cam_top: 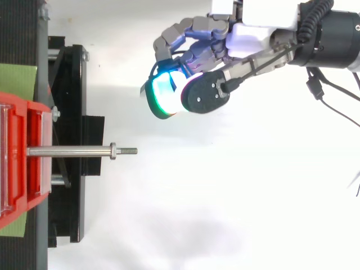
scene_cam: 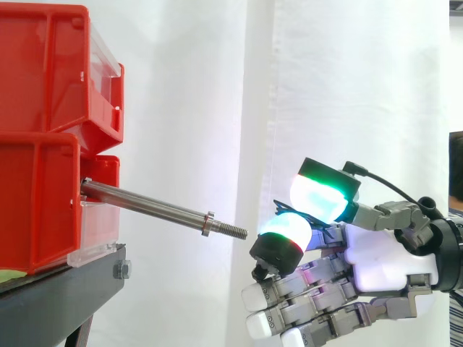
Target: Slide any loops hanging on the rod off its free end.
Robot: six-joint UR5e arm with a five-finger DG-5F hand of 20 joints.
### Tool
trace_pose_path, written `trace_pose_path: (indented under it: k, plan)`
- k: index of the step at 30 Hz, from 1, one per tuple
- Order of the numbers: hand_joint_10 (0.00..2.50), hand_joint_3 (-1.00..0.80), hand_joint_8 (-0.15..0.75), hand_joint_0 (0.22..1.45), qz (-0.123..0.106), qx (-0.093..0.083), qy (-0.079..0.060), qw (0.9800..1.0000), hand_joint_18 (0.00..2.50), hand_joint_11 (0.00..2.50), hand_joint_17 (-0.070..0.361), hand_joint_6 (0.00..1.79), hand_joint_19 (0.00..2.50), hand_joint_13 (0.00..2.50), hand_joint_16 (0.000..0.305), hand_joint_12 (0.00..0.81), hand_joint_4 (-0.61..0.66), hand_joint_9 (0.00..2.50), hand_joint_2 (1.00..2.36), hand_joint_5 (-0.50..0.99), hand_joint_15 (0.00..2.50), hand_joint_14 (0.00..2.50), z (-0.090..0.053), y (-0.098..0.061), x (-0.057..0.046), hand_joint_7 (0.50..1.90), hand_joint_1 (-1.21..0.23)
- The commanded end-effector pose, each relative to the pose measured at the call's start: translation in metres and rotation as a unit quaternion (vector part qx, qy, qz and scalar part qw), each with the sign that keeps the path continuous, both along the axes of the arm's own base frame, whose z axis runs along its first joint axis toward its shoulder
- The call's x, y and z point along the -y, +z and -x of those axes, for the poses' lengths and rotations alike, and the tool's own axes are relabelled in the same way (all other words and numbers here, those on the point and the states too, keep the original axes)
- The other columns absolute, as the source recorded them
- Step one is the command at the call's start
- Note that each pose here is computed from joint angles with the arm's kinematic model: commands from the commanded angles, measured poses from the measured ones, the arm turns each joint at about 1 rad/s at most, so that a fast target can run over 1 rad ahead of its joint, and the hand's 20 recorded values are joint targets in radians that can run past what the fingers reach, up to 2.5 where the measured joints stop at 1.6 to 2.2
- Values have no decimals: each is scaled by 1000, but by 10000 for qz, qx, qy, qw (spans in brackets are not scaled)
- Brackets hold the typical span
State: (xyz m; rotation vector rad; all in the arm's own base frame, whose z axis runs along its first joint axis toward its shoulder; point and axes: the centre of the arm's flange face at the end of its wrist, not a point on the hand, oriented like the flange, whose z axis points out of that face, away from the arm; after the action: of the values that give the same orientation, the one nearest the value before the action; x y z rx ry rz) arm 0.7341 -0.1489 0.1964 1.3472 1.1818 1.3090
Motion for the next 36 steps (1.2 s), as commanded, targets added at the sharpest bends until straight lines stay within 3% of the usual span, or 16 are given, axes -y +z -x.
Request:
trace_pose_path:
  k: [1,5,6,9,16,26,36]
  plan:
    - [4,-500,216,631,-2,-15,0,10000,503,133,66,822,267,563,29,241,51,683,1000,-161,37,1,0,0,0,1182,-510]
    - [5,-421,230,635,-42,-54,-2,10000,493,144,66,826,252,553,29,242,93,671,1008,-175,37,2,1,0,0,1161,-601]
    - [5,-395,244,653,-50,-62,-2,10000,478,141,68,831,240,520,30,246,117,622,1009,-192,28,0,2,0,0,1153,-697]
    - [4,-388,242,683,-51,-124,-3,9999,458,140,72,833,213,500,32,254,169,566,1010,-216,23,0,3,-1,0,1138,-805]
    - [5,-500,238,736,-61,-231,19,9997,542,135,77,833,210,541,34,264,179,561,1000,-223,21,0,4,-3,-3,1067,-814]
    - [5,-500,243,664,-62,-247,27,9997,533,146,71,828,237,539,32,249,161,599,1000,-200,32,1,5,-4,-5,1114,-763]
    - [4,-500,226,749,-61,-231,19,9997,556,135,77,835,182,533,34,261,97,566,1000,-215,5,0,4,-3,-3,1117,-867]
